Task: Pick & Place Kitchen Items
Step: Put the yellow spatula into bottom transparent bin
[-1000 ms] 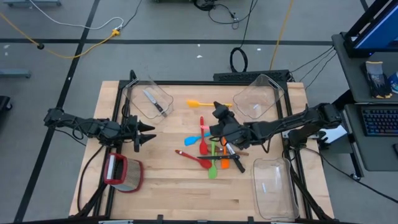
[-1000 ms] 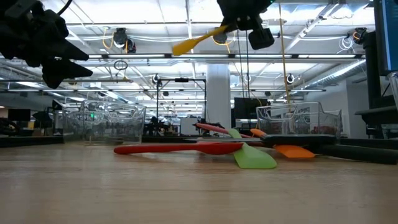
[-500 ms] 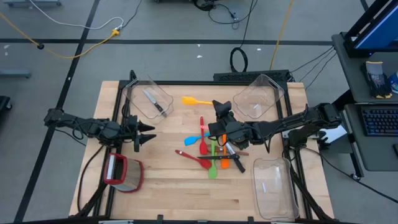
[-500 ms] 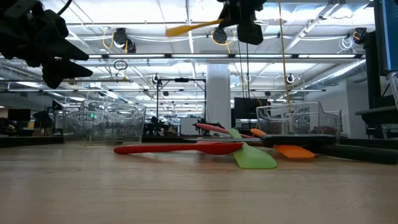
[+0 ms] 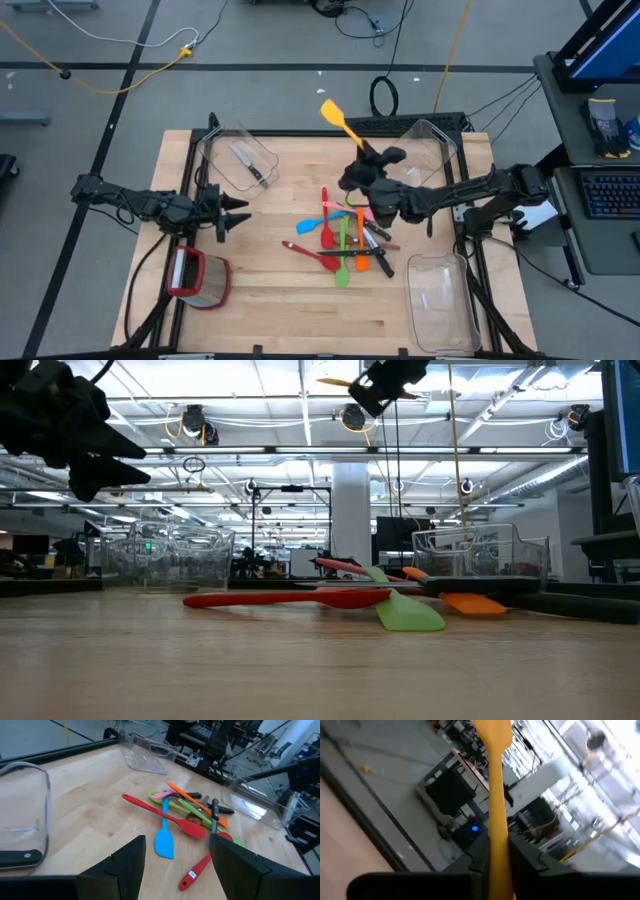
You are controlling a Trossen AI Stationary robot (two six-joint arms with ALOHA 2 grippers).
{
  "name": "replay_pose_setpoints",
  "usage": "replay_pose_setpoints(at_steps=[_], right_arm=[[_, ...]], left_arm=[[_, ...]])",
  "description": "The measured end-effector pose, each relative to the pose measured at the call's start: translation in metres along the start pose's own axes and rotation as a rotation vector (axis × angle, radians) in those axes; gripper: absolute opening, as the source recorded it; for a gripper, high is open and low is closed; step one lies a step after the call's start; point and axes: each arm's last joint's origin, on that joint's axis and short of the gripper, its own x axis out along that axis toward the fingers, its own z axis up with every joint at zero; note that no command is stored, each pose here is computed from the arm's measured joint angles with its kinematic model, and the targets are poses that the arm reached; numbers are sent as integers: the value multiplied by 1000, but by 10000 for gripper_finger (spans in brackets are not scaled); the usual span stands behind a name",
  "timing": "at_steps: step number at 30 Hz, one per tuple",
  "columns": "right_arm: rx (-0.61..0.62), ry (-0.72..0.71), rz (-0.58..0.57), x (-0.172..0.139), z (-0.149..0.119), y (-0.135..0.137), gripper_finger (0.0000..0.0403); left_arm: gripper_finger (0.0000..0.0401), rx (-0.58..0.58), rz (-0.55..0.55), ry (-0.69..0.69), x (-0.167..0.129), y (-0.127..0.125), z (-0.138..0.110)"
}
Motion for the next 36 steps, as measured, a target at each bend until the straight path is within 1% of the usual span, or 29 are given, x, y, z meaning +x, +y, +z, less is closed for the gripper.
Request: replay_pose_setpoints(at_steps=[4, 10, 13, 16, 20, 24, 30, 36], right_arm=[[218, -5, -8, 1, 3, -7, 40], [414, -2, -21, 4, 4, -15, 41], [464, 10, -42, 4, 4, -23, 41], [540, 19, -66, 8, 4, -31, 41], [621, 48, -126, 12, 4, -42, 41], [636, 97, -208, 16, 1, -51, 41], [761, 100, -258, 26, 0, -66, 41], [815, 108, -304, 37, -3, -76, 41]], left_arm=[[223, -1, 6, -3, 0, 0, 0], [223, -13, 22, -13, 0, 1, 0], [223, -6, 65, -37, 0, 2, 1], [223, 12, 112, -62, 0, 3, 2], [223, 30, 149, -81, 0, 4, 2], [223, 77, 182, -98, -1, 5, 3], [223, 174, 247, -117, -1, 7, 4], [223, 192, 256, -119, -1, 7, 5]])
